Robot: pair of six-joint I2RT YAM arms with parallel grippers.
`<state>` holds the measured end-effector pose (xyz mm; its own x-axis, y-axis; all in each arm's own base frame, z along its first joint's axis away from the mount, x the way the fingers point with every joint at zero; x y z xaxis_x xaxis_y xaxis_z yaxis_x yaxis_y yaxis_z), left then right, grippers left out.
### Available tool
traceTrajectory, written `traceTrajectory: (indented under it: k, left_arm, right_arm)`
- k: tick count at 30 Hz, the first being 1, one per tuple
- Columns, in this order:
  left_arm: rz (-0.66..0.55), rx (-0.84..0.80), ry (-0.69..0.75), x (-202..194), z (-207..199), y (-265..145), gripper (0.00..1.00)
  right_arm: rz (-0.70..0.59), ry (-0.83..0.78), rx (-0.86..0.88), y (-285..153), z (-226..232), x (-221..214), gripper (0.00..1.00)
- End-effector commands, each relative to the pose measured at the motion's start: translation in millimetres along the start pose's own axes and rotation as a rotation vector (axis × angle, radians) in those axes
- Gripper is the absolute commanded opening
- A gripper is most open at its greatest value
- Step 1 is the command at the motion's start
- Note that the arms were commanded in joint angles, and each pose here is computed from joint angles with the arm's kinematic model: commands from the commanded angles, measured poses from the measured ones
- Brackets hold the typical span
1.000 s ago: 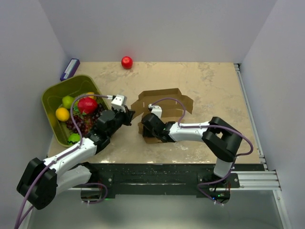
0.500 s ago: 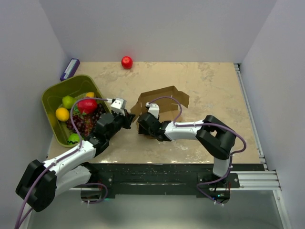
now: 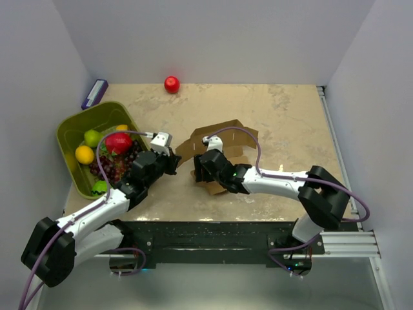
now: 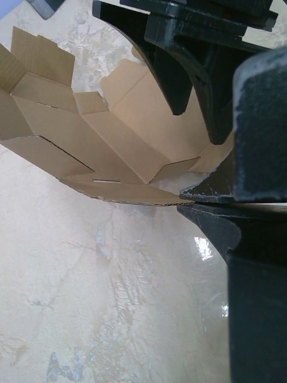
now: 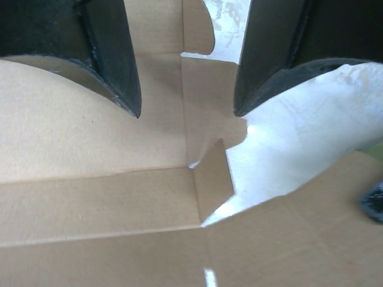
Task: Fold the paper box
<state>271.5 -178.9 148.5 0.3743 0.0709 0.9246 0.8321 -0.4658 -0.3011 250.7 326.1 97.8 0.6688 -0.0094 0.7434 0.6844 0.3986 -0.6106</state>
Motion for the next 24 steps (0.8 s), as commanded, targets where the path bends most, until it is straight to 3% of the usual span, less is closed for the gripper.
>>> traceTrajectory:
  k: [1,11,14,19,24]
  left_arm:
    - [-0.062,-0.040,0.022,25,-11,0,0.00]
    - [-0.057,-0.056,0.027,24,-13,-1,0.00]
    - [-0.059,-0.052,0.030,24,-12,-1,0.00]
    - [-0.058,-0.056,0.039,24,-12,-1,0.00]
    - [-0.056,-0.068,0.054,23,-13,-1,0.00]
  right_arm:
    - [-0.050,-0.055,0.059,-4,17,25,0.61]
    - [-0.020,-0.077,0.052,18,26,21,0.52]
    - [-0.022,-0.073,0.013,21,18,25,0.45]
    - [-0.029,-0.034,0.013,19,3,31,0.24]
    - [-0.024,-0.021,0.060,20,-6,34,0.21]
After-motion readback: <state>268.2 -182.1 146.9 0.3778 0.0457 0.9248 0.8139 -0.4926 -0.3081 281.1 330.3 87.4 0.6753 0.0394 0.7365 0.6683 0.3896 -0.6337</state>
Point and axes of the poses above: each gripper's point midway between its finger pads, its own y axis out along the fingers, its own z axis along the line the jaws close on, x = y × z, the point moved 2 cm from there along -y, back along the fingers, and after that the axes turned 1 degree about y, right-handed, at the moved point
